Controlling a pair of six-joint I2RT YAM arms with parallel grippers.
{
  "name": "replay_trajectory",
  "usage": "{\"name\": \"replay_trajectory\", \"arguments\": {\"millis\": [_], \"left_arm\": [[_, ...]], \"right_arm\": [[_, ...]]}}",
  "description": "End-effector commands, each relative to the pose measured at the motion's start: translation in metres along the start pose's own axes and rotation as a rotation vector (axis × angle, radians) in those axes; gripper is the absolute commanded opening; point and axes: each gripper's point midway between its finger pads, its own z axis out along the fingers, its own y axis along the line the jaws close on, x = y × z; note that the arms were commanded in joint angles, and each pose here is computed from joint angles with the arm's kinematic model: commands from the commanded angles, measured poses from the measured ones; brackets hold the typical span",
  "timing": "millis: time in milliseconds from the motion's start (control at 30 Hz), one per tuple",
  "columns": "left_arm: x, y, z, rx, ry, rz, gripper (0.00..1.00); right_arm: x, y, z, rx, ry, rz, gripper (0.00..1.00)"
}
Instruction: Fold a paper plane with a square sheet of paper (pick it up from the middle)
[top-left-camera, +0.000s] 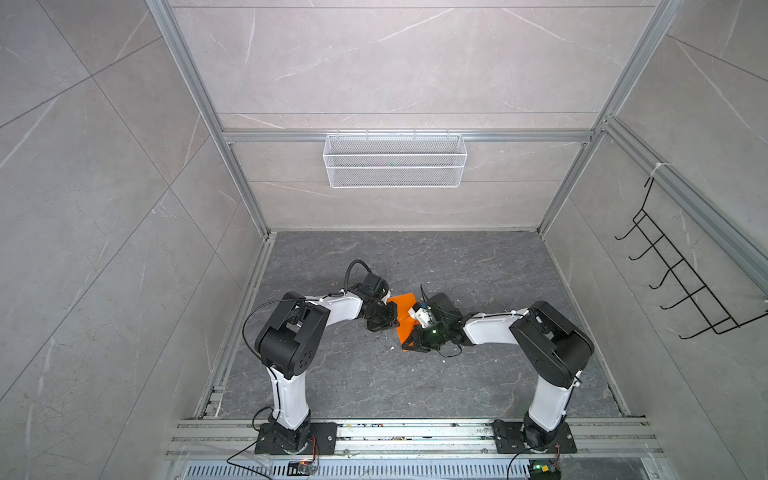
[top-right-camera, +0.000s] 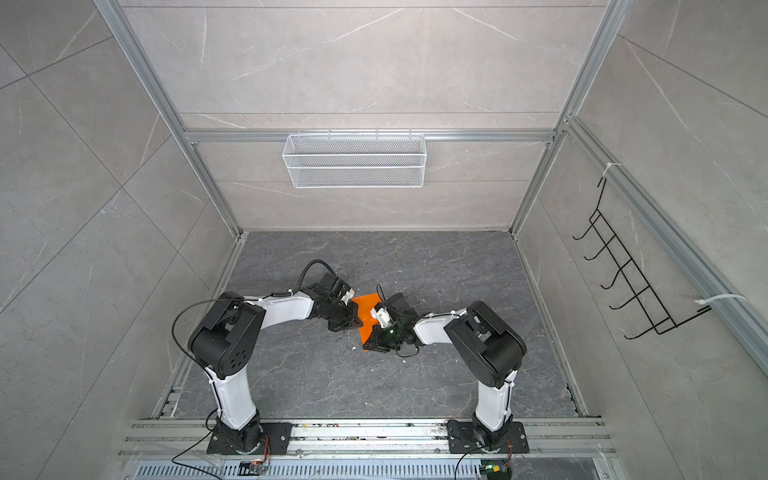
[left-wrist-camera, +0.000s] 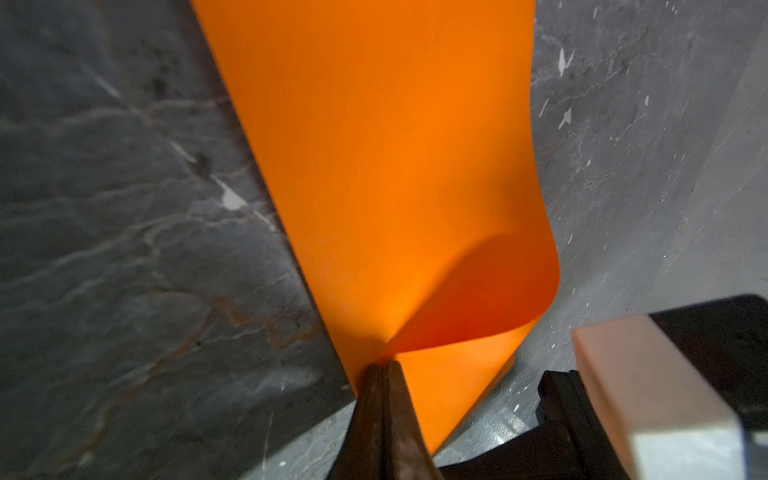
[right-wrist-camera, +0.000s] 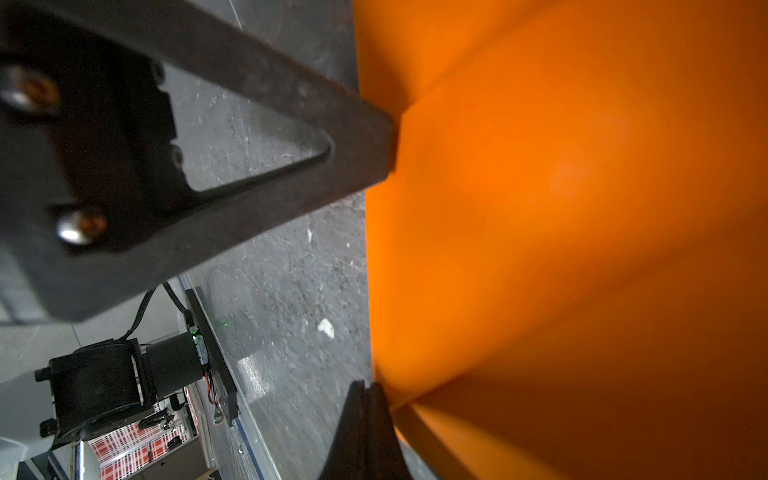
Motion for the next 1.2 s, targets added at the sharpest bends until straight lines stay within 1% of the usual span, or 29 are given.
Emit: {"name": "replay_trajectory", "arguments": {"millis": [0,100,300,733,867,1067,1167], "left_arm": [[0.042,0.067,0.015,-0.252,0.117,-0.064,0.0],[0.041,0.067,0.015,-0.25,0.116,-0.063,0.0],[0.041,0.066,0.014,-0.248,0.116,-0.062,0.0],[0.039,0.068,0.014,-0.265,0.112,-0.058,0.0],[0.038,0.068,0.015,-0.265,0.113,-0.055,0.0],[0.037,0.067,0.014,-0.265,0.113,-0.05,0.0],[0.037,0.066,0.014,-0.263,0.114,-0.05,0.0]], "right_arm": [[-0.017,0.016,-0.017,0.013,-0.083,-0.05,0.05],[-0.028,0.008,-0.018,0.031,-0.11,-0.037,0.05],[-0.035,0.004,-0.008,0.034,-0.092,-0.025,0.06],[-0.023,-0.035,-0.004,0.118,-0.084,0.066,0.05],[-0.025,-0.032,-0.006,0.11,-0.086,0.068,0.05],[-0.042,-0.008,-0.019,0.054,-0.135,0.031,0.05],[-0.05,-0.01,-0.02,0.043,-0.152,0.043,0.05]]}}
